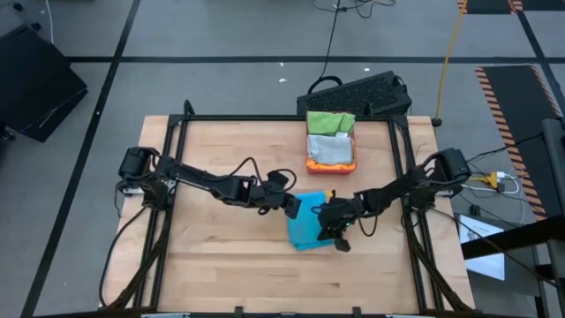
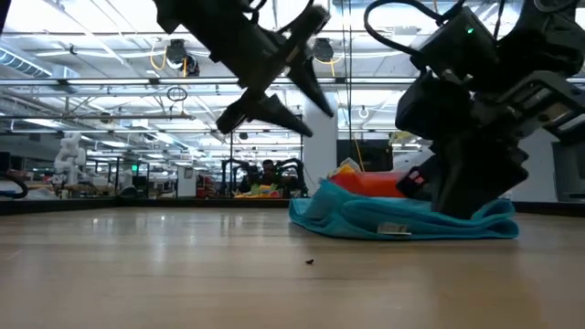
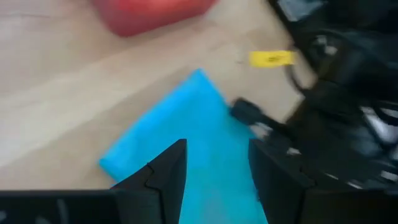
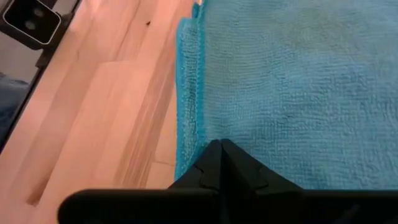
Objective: Fold microfiber towels
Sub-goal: Fold the blue microfiber cloth
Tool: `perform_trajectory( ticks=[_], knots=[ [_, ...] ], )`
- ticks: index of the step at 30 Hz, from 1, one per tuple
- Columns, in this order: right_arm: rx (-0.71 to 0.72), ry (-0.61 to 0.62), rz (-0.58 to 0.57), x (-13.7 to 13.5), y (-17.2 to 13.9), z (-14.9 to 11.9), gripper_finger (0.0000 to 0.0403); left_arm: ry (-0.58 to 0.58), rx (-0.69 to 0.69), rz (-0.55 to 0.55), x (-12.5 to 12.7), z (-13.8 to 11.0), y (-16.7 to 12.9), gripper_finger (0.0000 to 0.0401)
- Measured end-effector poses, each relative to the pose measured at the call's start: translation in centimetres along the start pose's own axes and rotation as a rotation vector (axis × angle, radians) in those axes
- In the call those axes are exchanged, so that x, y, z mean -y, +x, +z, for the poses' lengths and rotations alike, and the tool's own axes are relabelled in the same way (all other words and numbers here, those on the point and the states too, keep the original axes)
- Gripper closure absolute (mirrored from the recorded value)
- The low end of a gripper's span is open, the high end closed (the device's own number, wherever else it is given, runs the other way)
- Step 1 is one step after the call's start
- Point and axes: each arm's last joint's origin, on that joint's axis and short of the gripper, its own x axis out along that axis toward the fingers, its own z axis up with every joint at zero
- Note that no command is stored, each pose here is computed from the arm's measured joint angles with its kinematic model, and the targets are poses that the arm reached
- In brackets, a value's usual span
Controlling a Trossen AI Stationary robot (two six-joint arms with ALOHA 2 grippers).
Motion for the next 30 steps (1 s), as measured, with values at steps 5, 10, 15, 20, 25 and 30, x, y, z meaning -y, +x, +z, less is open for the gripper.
perform_trajectory(
  ticks=[5,10,15,20,25,30],
  knots=[
    [0.073,0.001,0.013,-0.7,-1.3,1.1,0.0397,0.068,-0.033,0.097,-1.4,0.5,0.2,0.0229],
    [0.205,0.001,0.04,-1.8,-4.1,3.1,0.0397,0.174,-0.135,0.129,-3.3,1.9,0.7,0.0221],
    [0.259,0.2,-0.001,-1.7,-6.4,3.8,0.0396,0.311,-0.22,0.063,-4.9,3.8,1.1,0.0188],
    [0.35,0.425,-0.082,-1.3,-8.2,4.3,0.0396,0.455,-0.213,0.042,-6.5,5.9,1.4,0.0148],
    [0.442,0.596,-0.182,-0.1,-9.6,4.5,0.0396,0.515,-0.243,0.007,-8.4,7.0,3.0,0.0124],
    [0.425,0.793,-0.261,1.7,-10.6,3.9,0.0396,0.51,-0.29,-0.113,-9.3,6.5,5.2,0.0125]
  ],
)
